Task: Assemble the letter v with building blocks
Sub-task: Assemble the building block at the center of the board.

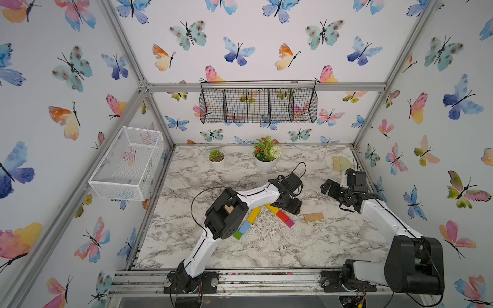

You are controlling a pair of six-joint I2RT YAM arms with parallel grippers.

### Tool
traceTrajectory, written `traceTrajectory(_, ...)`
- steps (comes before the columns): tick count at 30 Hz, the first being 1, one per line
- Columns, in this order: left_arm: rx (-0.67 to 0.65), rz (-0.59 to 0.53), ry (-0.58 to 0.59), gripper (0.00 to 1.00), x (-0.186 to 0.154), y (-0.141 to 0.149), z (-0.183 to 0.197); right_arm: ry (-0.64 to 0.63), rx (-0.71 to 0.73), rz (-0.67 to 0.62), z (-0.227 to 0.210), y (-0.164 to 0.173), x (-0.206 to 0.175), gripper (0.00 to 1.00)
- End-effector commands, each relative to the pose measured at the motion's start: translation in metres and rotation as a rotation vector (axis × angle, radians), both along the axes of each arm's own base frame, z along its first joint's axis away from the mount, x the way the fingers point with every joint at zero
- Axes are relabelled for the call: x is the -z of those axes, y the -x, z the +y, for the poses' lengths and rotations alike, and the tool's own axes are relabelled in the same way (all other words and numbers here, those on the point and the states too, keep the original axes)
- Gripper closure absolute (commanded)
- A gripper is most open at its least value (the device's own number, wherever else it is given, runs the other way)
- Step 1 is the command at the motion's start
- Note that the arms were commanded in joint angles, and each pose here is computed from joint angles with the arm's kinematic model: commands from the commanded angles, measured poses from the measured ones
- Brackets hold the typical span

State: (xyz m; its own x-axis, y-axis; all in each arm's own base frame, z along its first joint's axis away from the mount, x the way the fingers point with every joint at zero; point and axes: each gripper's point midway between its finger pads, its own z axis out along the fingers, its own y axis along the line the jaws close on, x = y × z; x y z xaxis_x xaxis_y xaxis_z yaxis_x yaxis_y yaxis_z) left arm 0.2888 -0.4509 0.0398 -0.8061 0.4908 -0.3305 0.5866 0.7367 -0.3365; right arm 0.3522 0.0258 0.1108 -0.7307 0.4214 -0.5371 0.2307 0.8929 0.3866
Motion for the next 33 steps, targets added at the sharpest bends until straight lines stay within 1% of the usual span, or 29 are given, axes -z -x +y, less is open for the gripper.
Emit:
traceTrajectory(1, 0.025, 0.030, 0.000, 0.27, 0.005, 0.007, -0.006, -0.007, -0.015, -0.012, 0.002, 0.002, 0.000, 0.01)
traceTrajectory(11, 0.030, 0.015, 0.001, 0.29, 0.004, 0.001, -0.012, -0.006, -0.017, -0.010, 0.002, 0.003, 0.001, 0.01)
traceTrajectory(18, 0.026, 0.009, -0.031, 0.33, 0.014, -0.004, -0.012, -0.006, -0.018, -0.009, 0.002, 0.003, 0.002, 0.01)
traceTrajectory(28, 0.032, -0.034, -0.068, 0.35, 0.018, -0.015, -0.013, -0.009, -0.023, -0.005, 0.003, 0.003, 0.004, 0.01)
traceTrajectory(33, 0.025, -0.052, -0.099, 0.39, 0.022, -0.020, -0.010, -0.010, -0.022, -0.006, 0.003, 0.003, 0.004, 0.01)
